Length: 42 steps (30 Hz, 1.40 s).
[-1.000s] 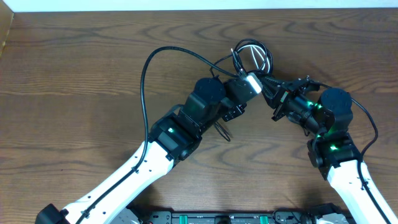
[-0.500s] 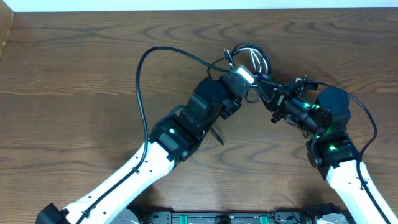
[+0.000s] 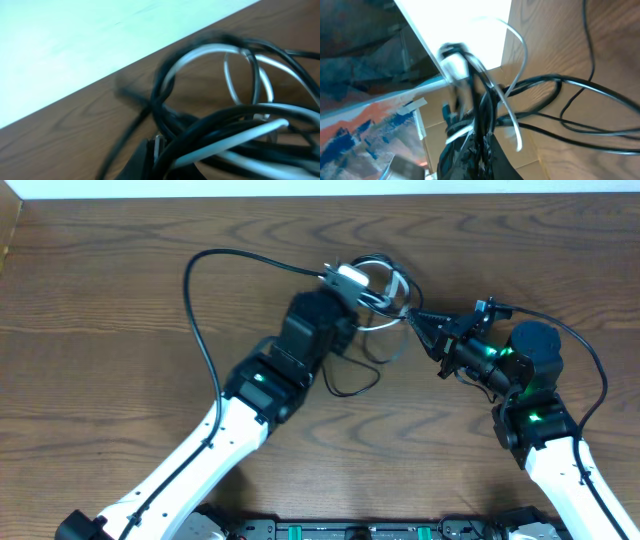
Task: Untangle cables
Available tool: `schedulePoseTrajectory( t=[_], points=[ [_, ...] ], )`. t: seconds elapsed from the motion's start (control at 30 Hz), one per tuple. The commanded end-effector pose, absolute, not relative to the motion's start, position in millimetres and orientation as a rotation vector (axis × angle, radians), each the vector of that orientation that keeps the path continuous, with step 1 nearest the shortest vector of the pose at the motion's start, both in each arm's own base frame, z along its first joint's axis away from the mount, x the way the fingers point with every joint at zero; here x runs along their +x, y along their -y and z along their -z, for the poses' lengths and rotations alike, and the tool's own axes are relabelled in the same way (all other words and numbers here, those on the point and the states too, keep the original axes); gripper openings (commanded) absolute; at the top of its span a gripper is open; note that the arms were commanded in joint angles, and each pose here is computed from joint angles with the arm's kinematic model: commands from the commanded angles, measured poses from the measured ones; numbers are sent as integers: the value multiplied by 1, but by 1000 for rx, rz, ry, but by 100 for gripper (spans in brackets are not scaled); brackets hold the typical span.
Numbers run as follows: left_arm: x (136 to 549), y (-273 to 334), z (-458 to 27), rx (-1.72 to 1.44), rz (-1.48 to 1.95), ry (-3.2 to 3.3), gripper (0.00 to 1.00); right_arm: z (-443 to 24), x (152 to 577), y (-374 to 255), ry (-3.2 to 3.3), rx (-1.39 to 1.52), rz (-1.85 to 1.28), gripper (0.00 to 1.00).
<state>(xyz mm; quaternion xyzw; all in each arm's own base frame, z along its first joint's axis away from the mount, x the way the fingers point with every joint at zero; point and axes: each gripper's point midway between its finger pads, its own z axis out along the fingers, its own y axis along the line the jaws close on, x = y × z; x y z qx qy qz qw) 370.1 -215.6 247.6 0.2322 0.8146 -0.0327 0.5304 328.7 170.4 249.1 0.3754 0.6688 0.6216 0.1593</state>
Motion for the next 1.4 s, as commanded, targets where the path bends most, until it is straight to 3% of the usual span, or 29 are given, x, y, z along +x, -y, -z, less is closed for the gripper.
schedulePoseTrajectory(
  t=[0.0, 0.13, 0.3, 0.43, 0.63, 0.83, 1.03, 1.37],
  points=[
    [387, 180, -254, 386, 3, -1965, 8, -257, 329, -169, -1921, 916, -1719, 1],
    [390, 168, -250, 344, 1, -1992, 7, -257, 329, -170, -1936, 778, -1649, 1],
    [385, 183, -246, 409, 95, -2003, 8, -248, 327, -169, -1973, 725, -1586, 8],
    [379, 198, -245, 469, 191, -2003, 7, -239, 326, -167, -2008, 717, -1542, 32],
    [371, 213, -244, 532, 293, -1999, 7, -238, 326, -167, -2013, 678, -1520, 51],
    [352, 242, -245, 656, 494, -1980, 7, -238, 327, -166, -2006, 699, -1516, 50],
    [328, 267, -250, 782, 703, -1939, 7, -238, 329, -164, -1979, 915, -1607, 46],
    [313, 284, -257, 850, 792, -1896, 7, -237, 328, -164, -1946, 1118, -1702, 40]
  ],
)
